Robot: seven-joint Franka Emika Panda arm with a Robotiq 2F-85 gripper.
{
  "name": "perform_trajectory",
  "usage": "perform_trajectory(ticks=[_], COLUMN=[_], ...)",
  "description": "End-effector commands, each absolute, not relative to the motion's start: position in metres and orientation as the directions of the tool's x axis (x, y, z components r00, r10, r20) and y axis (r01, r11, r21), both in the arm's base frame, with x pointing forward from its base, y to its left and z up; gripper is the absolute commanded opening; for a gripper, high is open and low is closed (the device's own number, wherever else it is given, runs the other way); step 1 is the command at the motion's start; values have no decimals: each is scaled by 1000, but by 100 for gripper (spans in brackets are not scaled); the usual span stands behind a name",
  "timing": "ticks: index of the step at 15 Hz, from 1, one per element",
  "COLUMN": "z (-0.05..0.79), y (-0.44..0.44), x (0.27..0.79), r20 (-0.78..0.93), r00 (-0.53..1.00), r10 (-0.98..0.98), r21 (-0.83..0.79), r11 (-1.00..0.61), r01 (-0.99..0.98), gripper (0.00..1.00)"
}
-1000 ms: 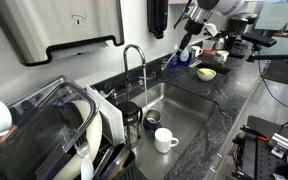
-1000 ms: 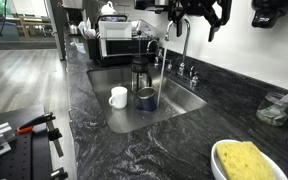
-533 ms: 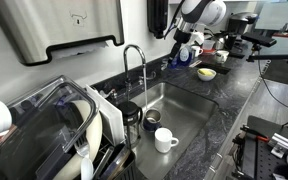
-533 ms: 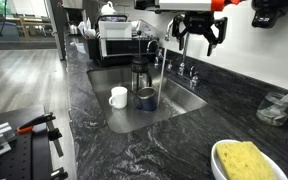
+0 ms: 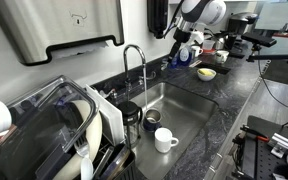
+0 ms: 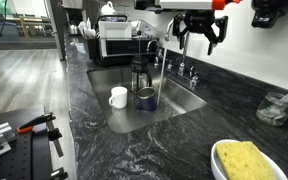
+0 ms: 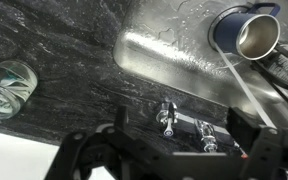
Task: Push the right faucet handle backwards
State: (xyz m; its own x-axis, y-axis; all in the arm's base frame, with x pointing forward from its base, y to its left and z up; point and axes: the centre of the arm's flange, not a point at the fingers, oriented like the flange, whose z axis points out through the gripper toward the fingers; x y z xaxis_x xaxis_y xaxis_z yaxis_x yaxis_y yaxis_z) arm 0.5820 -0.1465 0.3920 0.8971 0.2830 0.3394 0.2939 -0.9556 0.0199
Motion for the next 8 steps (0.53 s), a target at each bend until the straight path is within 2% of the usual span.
perform_trajectory(ticks=[1,8], z=[387,371], y=[-135,-116], x=[603,637], r20=[313,296], r00=[886,881], r10=[341,369], r21=[-3,29], r11=[-933,-925], r01=[361,378], gripper=[100,100])
